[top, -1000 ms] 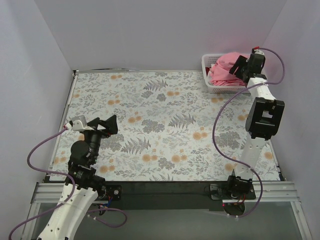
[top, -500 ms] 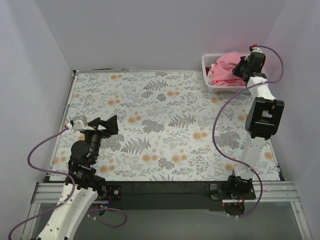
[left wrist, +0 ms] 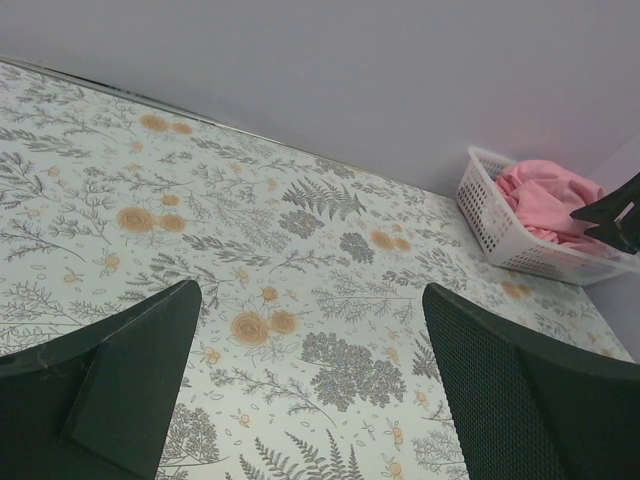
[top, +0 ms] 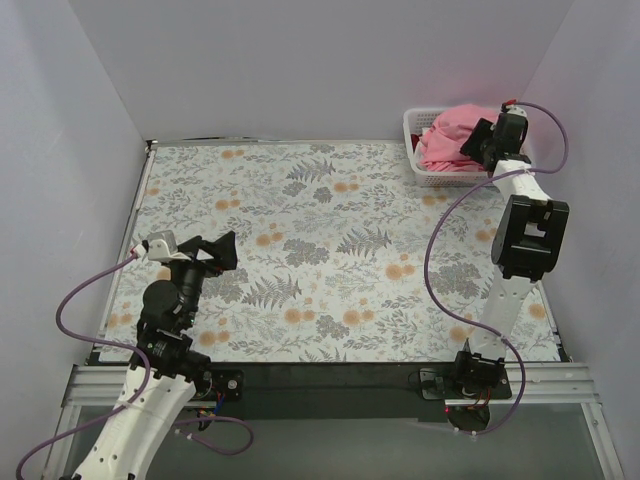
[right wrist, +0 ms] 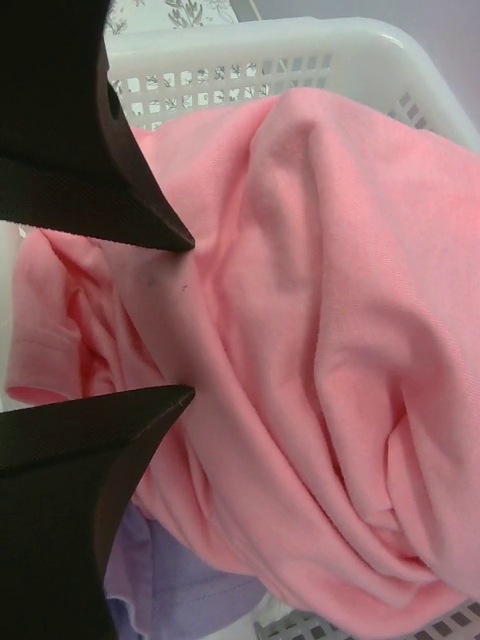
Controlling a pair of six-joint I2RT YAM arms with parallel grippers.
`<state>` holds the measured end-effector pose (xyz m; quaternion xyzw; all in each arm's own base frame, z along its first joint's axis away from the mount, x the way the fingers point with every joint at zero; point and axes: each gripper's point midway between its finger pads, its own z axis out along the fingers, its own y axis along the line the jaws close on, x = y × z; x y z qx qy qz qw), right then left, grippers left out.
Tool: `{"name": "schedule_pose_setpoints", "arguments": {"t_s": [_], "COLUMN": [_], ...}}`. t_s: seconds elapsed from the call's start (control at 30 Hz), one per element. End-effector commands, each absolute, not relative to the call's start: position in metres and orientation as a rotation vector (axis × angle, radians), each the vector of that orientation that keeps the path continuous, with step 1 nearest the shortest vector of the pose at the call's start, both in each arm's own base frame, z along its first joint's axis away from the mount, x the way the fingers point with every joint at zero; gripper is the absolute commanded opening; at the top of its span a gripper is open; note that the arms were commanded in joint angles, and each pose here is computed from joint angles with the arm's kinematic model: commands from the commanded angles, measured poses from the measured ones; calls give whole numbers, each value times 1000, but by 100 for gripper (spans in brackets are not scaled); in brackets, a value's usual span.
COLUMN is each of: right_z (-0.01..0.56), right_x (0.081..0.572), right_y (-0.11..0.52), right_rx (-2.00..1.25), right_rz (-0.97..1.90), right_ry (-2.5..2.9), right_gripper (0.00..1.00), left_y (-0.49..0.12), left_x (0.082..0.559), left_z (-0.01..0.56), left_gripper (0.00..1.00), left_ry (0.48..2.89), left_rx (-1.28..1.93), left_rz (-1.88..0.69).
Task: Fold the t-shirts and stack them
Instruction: Grab the tshirt from the pile
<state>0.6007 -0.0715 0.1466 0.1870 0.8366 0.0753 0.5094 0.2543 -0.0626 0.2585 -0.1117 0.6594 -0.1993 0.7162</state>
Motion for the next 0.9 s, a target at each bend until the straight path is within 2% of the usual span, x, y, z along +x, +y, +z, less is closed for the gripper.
{"name": "schedule_pose_setpoints", "arguments": {"t_s": [0.0,0.1,0.13,0.2,0.23,0.4,0.53,0.6,0.73,0.87], "right_z": [163,172,177,187,195,239,326,351,423,467], "right_x": [620,627,628,630,629,618,590,578,528,478], "right_y": [-72,-70,-66,-64,-63,-56,-41,-35,-7,23], "right_rx": [421,354,324,278,260,195,120,86,-41,-172], "right_rz": [211,220,235,232,235,236,208,191,186,238], "right_ry": [1938,1915,1905,1884,1871,1794,1652,1611,1485,1407], "right_gripper": [61,36,23,12,2,1,1,1,1,1], "left_y": [-65,-65,-65,-67,-67,-66,-66,-65,-64,-62], "left_x": [254,256,256,257,257,256,256,255,254,252], "left_z": [264,262,262,261,261,261,262,264,266,269], "left_gripper": [93,92,93,93,92,92,92,92,92,92], "left_ry": [1471,1480,1482,1489,1489,1486,1481,1476,1465,1451], "left_rx": [-223,-219,-218,-216,-216,-214,-216,-217,-219,-222], "left_rz": [-434,-430,-428,-431,-431,-431,-429,-429,-428,-426]}}
